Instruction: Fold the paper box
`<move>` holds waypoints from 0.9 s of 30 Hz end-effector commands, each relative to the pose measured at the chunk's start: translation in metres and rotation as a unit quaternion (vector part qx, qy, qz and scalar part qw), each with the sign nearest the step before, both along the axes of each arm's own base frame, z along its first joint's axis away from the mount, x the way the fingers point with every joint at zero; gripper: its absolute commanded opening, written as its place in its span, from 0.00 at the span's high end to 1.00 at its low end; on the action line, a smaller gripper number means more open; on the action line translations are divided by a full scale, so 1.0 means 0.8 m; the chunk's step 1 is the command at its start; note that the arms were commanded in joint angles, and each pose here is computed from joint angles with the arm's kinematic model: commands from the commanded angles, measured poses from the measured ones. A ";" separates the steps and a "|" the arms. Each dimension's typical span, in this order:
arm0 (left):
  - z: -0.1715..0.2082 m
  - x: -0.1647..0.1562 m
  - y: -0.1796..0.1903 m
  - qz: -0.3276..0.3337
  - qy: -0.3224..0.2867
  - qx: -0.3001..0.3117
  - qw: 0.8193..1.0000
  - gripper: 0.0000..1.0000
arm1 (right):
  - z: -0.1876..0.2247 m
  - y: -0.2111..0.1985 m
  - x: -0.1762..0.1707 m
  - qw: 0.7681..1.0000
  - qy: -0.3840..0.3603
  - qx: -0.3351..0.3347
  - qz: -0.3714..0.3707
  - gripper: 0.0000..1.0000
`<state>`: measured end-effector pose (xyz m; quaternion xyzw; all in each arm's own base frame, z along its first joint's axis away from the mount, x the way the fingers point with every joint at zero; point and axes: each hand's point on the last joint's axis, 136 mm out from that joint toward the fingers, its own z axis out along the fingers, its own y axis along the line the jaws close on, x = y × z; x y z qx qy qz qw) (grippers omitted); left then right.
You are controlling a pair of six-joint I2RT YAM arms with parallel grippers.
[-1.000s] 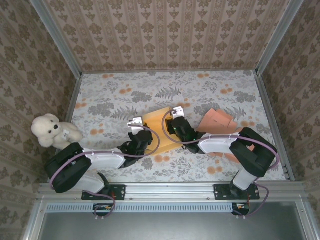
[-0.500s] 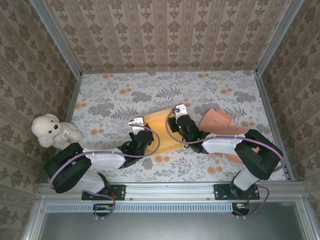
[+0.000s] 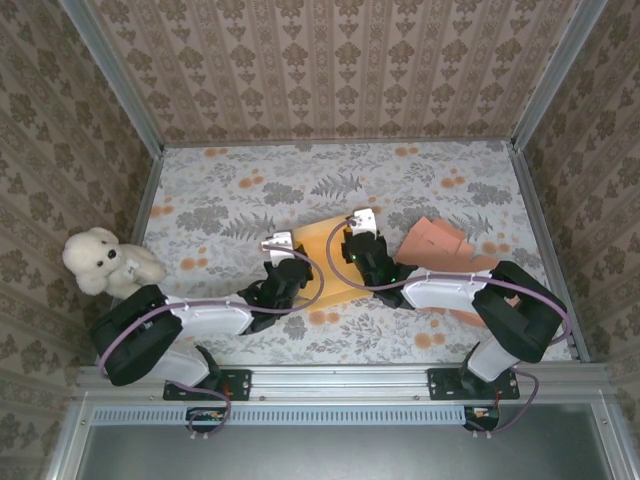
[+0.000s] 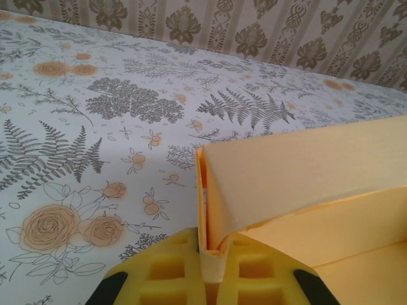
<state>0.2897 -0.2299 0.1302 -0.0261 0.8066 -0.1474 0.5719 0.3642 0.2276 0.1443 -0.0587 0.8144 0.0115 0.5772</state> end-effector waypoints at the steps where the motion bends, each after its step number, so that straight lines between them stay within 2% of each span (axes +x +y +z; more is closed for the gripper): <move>1: -0.012 0.002 0.022 0.040 0.008 0.027 0.999 1.00 | 0.015 -0.077 0.007 0.987 -0.027 -0.049 -0.151 0.76; 5: -0.013 0.005 0.020 0.044 0.008 0.031 0.999 1.00 | 0.013 -0.069 0.006 0.990 -0.016 -0.046 -0.132 0.73; 9: -0.015 0.008 0.017 0.045 0.009 0.032 0.998 1.00 | 0.008 -0.039 0.000 0.998 0.005 0.003 -0.058 0.69; 14: -0.014 0.010 0.015 0.045 0.008 0.031 0.998 1.00 | -0.005 -0.008 -0.013 0.998 0.051 0.028 0.017 0.57; 21: -0.012 0.008 0.015 0.041 0.007 0.025 0.999 1.00 | -0.048 -0.007 -0.018 0.995 0.097 -0.009 0.026 0.52; 27: -0.011 0.006 0.020 0.043 0.006 0.024 0.999 1.00 | -0.064 -0.014 -0.013 0.994 0.105 -0.026 0.012 0.53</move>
